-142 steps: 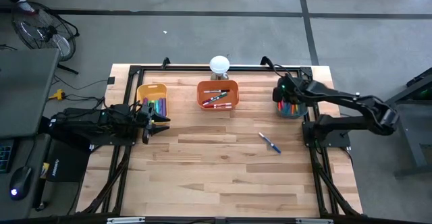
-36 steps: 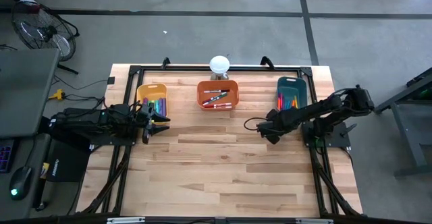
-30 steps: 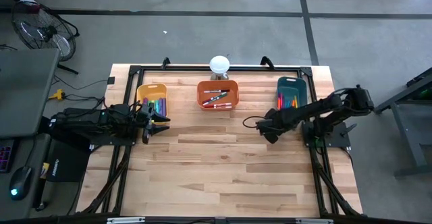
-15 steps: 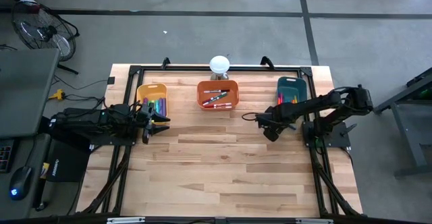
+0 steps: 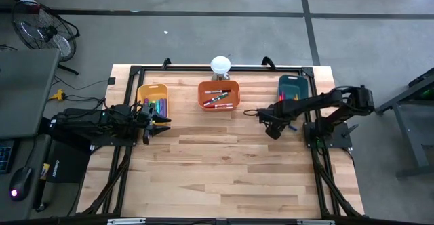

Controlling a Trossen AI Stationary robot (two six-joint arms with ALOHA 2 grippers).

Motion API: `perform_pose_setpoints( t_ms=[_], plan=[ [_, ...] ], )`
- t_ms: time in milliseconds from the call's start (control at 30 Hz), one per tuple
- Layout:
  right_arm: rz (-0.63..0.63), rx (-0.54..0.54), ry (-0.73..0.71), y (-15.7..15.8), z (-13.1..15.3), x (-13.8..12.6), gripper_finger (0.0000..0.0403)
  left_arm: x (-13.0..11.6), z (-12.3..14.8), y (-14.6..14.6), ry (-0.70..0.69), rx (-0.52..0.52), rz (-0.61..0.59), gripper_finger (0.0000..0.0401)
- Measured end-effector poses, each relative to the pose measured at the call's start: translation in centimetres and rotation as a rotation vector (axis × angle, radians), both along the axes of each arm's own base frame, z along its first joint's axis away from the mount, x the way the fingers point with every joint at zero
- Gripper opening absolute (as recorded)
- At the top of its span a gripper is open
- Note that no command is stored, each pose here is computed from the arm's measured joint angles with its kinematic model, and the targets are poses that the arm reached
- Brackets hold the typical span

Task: Pick & Place Markers
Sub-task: Put the blue marker pen into the orange bin

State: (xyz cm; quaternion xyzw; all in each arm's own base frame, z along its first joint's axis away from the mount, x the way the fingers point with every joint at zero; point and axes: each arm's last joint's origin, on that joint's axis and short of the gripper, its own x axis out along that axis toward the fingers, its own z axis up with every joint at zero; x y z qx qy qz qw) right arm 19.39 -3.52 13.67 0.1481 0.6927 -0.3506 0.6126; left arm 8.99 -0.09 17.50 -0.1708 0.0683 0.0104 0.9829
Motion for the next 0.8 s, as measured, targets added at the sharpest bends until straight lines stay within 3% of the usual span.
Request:
perform_pose_setpoints(
  t_ms=[333, 500, 800],
  plan=[
    [0.047, 0.094, -0.037, -0.8, -0.3, 0.1, 0.0142, 0.0, 0.0, 0.0, 0.000, 0.000, 0.000, 0.0178],
    [0.010, 0.150, -0.048, -1.2, -1.0, -0.7, 0.0142, 0.0, 0.0, 0.0, 0.000, 0.000, 0.000, 0.0179],
    [0.013, 0.137, -0.074, -1.2, -0.6, -0.8, 0.0142, 0.0, 0.0, 0.0, 0.000, 0.000, 0.000, 0.0179]
  ],
)
